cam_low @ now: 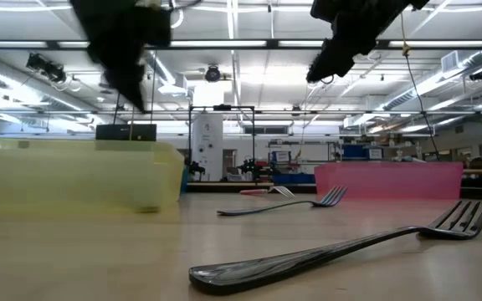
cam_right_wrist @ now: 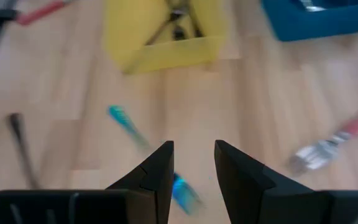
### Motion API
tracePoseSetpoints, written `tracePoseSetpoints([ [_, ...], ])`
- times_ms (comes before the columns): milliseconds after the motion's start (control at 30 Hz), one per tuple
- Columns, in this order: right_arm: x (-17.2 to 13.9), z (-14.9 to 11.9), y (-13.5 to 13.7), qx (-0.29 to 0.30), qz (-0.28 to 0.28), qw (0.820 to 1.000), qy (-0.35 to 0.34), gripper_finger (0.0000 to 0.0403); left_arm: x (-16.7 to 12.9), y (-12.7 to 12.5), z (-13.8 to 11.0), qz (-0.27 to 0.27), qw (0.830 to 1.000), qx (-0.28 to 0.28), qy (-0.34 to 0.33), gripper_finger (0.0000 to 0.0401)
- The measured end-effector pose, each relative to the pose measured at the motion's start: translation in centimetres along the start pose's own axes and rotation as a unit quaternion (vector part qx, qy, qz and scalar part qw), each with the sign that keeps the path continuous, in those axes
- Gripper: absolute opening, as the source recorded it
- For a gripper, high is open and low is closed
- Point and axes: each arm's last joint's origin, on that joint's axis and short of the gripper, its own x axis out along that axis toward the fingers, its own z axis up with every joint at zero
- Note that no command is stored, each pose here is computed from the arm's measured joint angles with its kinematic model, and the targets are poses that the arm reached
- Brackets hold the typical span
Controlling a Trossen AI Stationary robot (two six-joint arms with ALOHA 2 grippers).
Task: Sort silverware by color (type)
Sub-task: Put the left blue fork into the red bin
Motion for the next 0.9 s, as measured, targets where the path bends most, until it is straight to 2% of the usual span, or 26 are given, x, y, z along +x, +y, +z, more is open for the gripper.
tracePoseSetpoints([
  [133, -0.1, 0.0, -0.4, 0.012, -0.057, 0.998, -0.003, 0.0124, -0.8, -1.2, 3.0, -0.058, 0.99, -0.032, -0.127, 0.0107],
  [233, -0.1, 0.1, -0.8, 0.029, -0.087, 0.996, -0.01, 0.0124, -0.4, -1.9, 4.3, -0.077, 0.979, -0.032, -0.187, 0.0107],
  [467, -0.2, 0.3, -1.7, 0.084, -0.115, 0.989, -0.026, 0.0124, 4.2, -2.9, 4.8, -0.06, 0.982, -0.015, -0.18, 0.0107],
  [900, -0.3, 0.4, -2.2, 0.106, -0.121, 0.986, -0.035, 0.0124, 11.9, -4.6, 5.0, -0.06, 0.981, 0.01, -0.182, 0.0107],
])
